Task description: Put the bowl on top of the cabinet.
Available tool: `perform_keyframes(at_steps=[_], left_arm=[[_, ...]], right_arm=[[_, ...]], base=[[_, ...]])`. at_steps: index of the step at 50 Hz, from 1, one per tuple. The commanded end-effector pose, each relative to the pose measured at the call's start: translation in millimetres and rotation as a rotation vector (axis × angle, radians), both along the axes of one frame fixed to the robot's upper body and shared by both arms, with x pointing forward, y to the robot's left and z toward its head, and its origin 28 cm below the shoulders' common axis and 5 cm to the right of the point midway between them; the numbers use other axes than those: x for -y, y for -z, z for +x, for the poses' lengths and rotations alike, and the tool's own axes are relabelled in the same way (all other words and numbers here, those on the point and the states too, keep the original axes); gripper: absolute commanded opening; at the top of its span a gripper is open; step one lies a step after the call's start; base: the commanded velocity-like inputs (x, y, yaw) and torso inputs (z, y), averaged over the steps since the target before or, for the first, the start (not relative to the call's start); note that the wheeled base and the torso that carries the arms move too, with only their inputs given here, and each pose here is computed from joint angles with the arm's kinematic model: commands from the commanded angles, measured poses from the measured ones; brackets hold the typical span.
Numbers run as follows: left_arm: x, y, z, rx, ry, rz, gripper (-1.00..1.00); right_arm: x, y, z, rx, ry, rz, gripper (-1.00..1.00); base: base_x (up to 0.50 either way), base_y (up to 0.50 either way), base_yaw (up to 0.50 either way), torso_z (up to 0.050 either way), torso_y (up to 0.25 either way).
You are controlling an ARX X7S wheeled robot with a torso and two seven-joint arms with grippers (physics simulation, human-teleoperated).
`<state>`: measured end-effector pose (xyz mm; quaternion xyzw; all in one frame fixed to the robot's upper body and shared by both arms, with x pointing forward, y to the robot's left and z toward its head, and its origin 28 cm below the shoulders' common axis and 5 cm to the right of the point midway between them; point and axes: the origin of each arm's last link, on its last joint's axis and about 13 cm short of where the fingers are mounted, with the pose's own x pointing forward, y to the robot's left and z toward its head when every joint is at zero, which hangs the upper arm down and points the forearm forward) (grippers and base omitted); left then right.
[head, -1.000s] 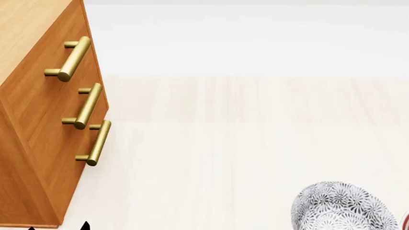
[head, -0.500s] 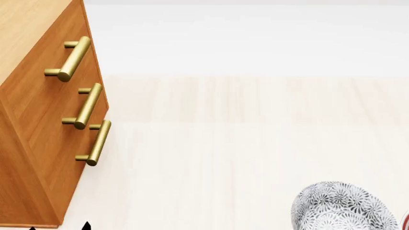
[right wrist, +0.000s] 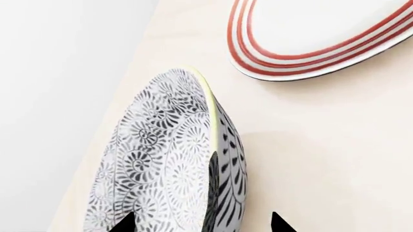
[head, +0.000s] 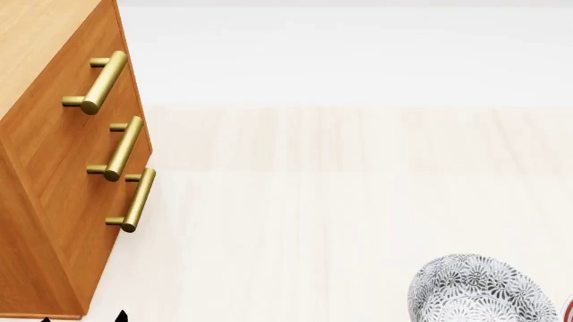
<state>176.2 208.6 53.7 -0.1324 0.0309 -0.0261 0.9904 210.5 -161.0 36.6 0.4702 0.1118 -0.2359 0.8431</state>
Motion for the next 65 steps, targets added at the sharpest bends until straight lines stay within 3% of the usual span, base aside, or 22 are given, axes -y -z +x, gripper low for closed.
perform_keyframes(at_steps=[1, 14, 15, 35, 43, 52, 65], left_arm=[[0.2, -0.2, -0.1, 0.001, 0.001, 0.001, 1.0], [0.3, -0.3, 0.2, 0.002, 0.002, 0.003, 1.0], [0.3, -0.2, 0.2, 0.002, 0.002, 0.004, 1.0], [0.4, 0.1, -0.1, 0.002, 0.002, 0.003, 1.0], [0.3, 1.0, 1.0, -0.003, 0.003, 0.001, 1.0], [0.2, 0.8, 0.7, -0.003, 0.004, 0.001, 1.0], [0.8, 0.0, 0.0, 0.002, 0.007, 0.006, 1.0]], right_arm=[[-0.5, 0.9, 1.7, -0.006, -0.008, -0.003, 1.0], [-0.3, 0.3, 1.6, -0.007, -0.008, -0.002, 1.0], [-0.2, 0.2, 1.5, -0.005, -0.007, -0.002, -1.0], [-0.1, -0.5, -0.4, 0.001, -0.002, -0.003, -1.0], [-6.2, -10.2, -9.8, 0.109, -0.035, -0.091, -1.0], [-9.6, -15.3, -16.1, 0.201, -0.073, -0.129, -1.0], [-13.6, -18.1, -17.1, 0.249, -0.114, -0.188, -1.0]], base=[[0.0, 0.0, 0.0, 0.0, 0.0], [0.0, 0.0, 0.0, 0.0, 0.0], [0.0, 0.0, 0.0, 0.0, 0.0], [0.0, 0.0, 0.0, 0.0, 0.0], [0.0, 0.0, 0.0, 0.0, 0.0], [0.0, 0.0, 0.0, 0.0, 0.0], [0.0, 0.0, 0.0, 0.0, 0.0]])
